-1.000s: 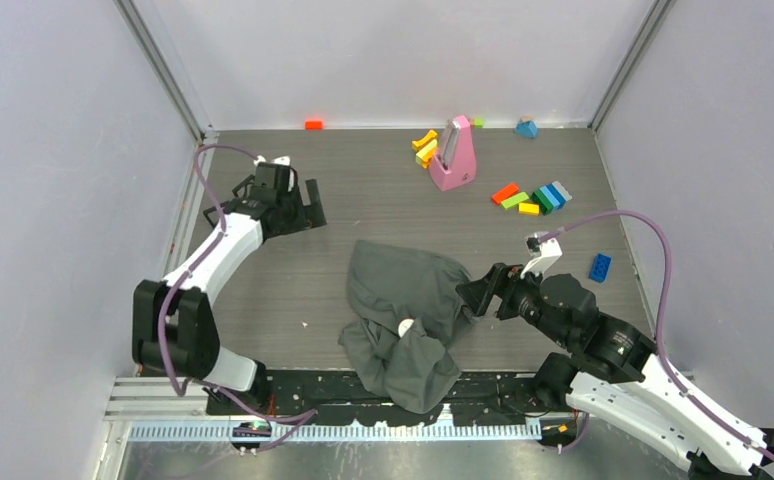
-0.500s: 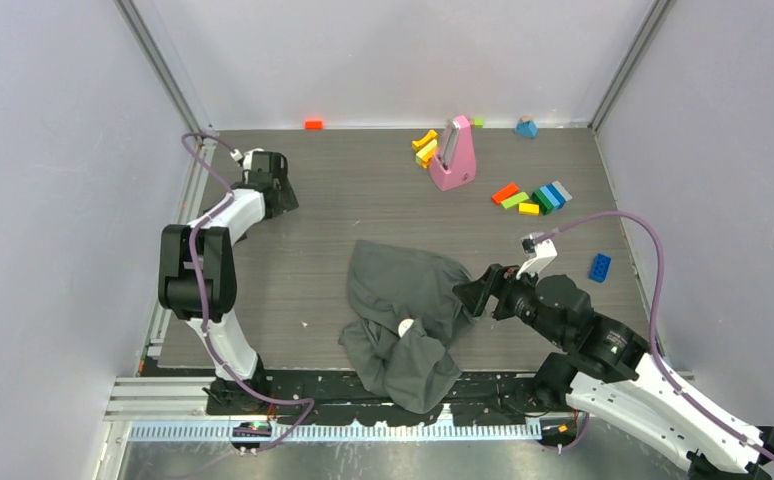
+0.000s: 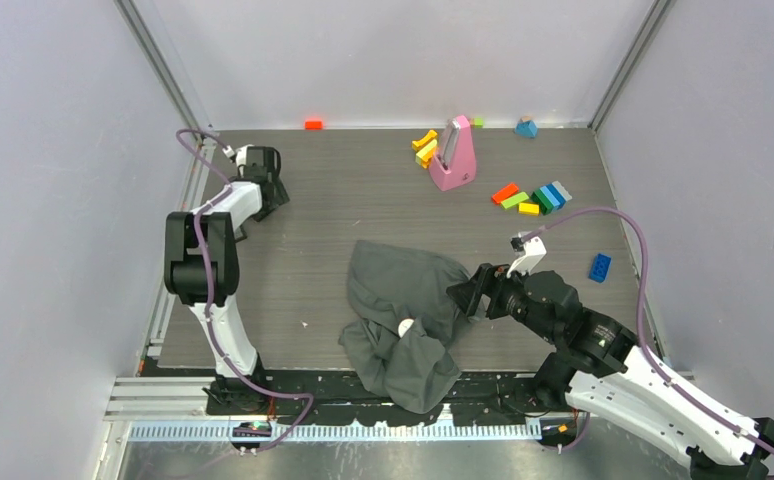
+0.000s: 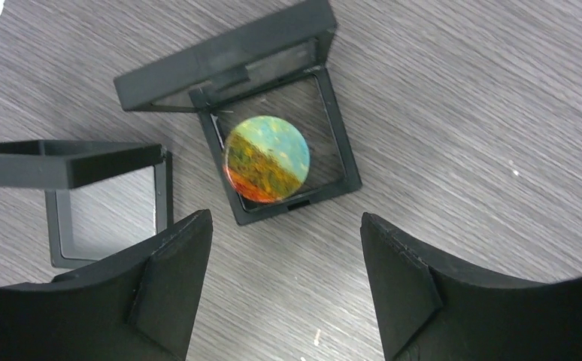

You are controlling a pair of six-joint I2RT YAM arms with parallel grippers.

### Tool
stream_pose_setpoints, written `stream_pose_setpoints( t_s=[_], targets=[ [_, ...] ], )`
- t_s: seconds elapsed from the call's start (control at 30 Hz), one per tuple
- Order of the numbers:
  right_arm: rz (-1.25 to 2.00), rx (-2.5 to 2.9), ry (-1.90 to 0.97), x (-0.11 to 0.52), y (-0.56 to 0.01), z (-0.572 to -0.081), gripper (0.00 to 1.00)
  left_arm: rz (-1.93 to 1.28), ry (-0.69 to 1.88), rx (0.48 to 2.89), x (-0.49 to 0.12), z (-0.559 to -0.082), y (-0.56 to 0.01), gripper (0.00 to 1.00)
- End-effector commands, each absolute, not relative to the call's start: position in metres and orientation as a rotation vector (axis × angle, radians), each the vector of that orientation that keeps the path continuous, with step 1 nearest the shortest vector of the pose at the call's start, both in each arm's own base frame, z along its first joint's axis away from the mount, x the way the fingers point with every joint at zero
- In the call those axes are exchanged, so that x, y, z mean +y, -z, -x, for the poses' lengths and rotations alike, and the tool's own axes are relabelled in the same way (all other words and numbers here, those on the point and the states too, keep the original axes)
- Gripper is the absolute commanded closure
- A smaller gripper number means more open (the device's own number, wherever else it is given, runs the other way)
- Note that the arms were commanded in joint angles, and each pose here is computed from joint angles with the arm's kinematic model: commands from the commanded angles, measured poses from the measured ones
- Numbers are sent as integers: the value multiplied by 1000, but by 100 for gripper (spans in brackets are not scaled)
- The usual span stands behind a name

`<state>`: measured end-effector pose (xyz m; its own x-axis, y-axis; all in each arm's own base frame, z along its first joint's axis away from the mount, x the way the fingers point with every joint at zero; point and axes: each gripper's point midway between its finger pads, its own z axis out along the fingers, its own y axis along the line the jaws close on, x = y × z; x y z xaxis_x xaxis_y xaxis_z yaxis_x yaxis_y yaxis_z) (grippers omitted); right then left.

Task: Pin the brooch onto the clothing

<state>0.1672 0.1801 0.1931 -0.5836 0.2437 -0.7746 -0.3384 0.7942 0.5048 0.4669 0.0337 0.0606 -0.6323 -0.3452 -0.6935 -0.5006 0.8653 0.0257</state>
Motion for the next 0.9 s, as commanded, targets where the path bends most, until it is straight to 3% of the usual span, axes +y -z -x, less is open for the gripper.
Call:
stream_pose_setpoints(
  t_s=[0.0,0.87],
  targets=[
    [67,1986,-817,185,-207,-173,15,626,-283,2269,50,-485,-71,26],
    [104,2009,-823,193,-199,-173,15,621,-184,2326,65,-502,-49,40]
  ],
)
